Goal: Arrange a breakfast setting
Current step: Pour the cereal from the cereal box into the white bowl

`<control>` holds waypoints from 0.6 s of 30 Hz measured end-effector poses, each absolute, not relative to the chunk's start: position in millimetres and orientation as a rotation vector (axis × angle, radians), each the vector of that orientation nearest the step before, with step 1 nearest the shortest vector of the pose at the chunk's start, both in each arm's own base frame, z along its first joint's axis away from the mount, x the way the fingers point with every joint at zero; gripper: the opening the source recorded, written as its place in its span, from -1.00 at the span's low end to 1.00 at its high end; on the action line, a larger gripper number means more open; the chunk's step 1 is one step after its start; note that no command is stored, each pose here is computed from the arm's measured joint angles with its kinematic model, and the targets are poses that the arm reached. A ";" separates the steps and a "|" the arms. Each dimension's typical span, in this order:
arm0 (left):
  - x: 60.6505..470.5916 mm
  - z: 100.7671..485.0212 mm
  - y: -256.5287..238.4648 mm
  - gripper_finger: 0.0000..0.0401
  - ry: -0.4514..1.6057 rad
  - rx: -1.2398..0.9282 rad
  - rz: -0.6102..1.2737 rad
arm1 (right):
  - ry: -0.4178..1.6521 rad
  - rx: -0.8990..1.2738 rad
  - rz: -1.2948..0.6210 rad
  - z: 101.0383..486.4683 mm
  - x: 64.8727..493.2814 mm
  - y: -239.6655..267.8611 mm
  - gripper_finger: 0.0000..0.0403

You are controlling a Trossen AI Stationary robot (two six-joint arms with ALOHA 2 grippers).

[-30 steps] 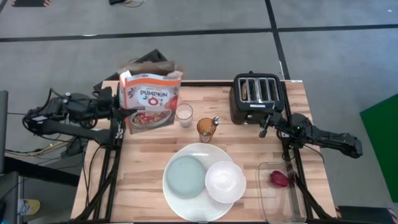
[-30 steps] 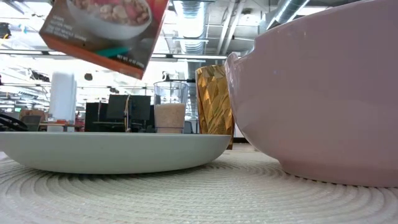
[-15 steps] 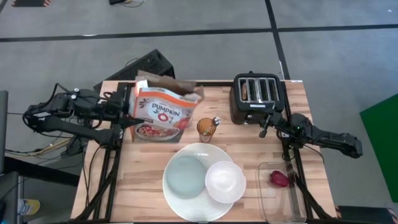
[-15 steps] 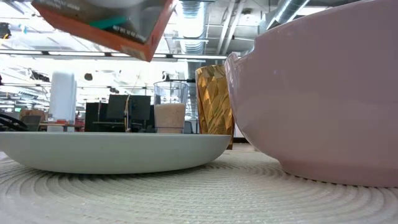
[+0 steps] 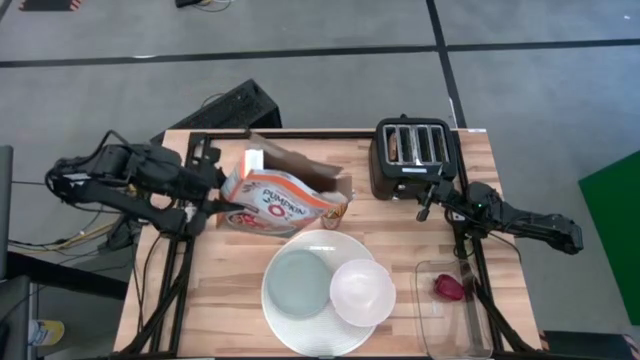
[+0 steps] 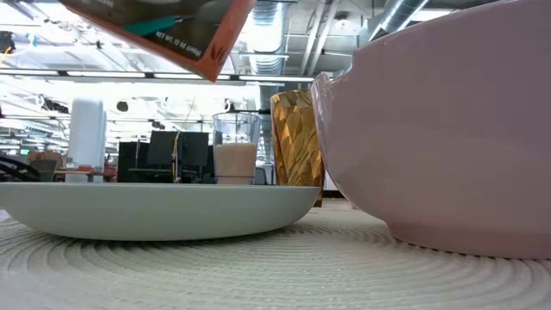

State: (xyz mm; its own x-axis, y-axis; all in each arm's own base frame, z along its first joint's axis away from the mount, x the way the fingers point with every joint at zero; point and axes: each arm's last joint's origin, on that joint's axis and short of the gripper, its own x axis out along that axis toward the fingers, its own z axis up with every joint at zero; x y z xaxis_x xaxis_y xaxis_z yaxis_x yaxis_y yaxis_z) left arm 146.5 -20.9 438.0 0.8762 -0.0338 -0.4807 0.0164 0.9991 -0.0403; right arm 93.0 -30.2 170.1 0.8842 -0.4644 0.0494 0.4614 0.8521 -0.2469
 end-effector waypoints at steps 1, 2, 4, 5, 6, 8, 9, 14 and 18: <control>149.5 439.3 -23.0 -0.25 0.511 -0.018 -0.032 | 0.012 -0.257 -0.487 170.2 93.0 -30.2 -0.25; 153.2 440.7 -25.3 -0.25 0.518 0.000 -0.041 | 0.012 -0.257 -0.487 170.1 93.0 -30.2 -0.25; 160.6 443.4 -30.0 -0.25 0.537 0.036 -0.048 | 0.012 -0.257 -0.487 170.1 93.1 -30.2 -0.25; 163.7 444.4 -32.5 -0.25 0.553 0.053 -0.044 | 0.012 -0.257 -0.487 170.1 93.0 -30.2 -0.25; 166.6 445.2 -34.8 -0.25 0.574 0.071 -0.035 | 0.012 -0.257 -0.487 170.2 93.0 -30.2 -0.25; 171.2 445.7 -38.8 -0.25 0.620 0.105 -0.010 | 0.012 -0.257 -0.487 170.1 93.0 -30.2 -0.25; 174.2 446.0 -41.2 -0.25 0.643 0.120 -0.001 | 0.012 -0.257 -0.487 170.1 93.0 -30.1 -0.25; 190.3 444.2 -56.1 -0.25 0.722 0.175 -0.009 | 0.012 -0.257 -0.487 170.2 93.0 -30.2 -0.25; 200.9 442.6 -70.8 -0.25 0.767 0.204 -0.054 | 0.012 -0.257 -0.487 170.2 93.0 -30.2 -0.25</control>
State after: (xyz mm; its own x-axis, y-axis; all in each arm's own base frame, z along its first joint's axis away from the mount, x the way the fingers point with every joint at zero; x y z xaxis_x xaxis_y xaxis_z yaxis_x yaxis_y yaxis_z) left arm 200.9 -70.8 442.6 0.7198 0.0255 -0.6937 0.1227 0.9789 0.1633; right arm 93.0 -30.2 170.2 0.8842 -0.4644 0.0499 0.4615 0.8521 -0.2468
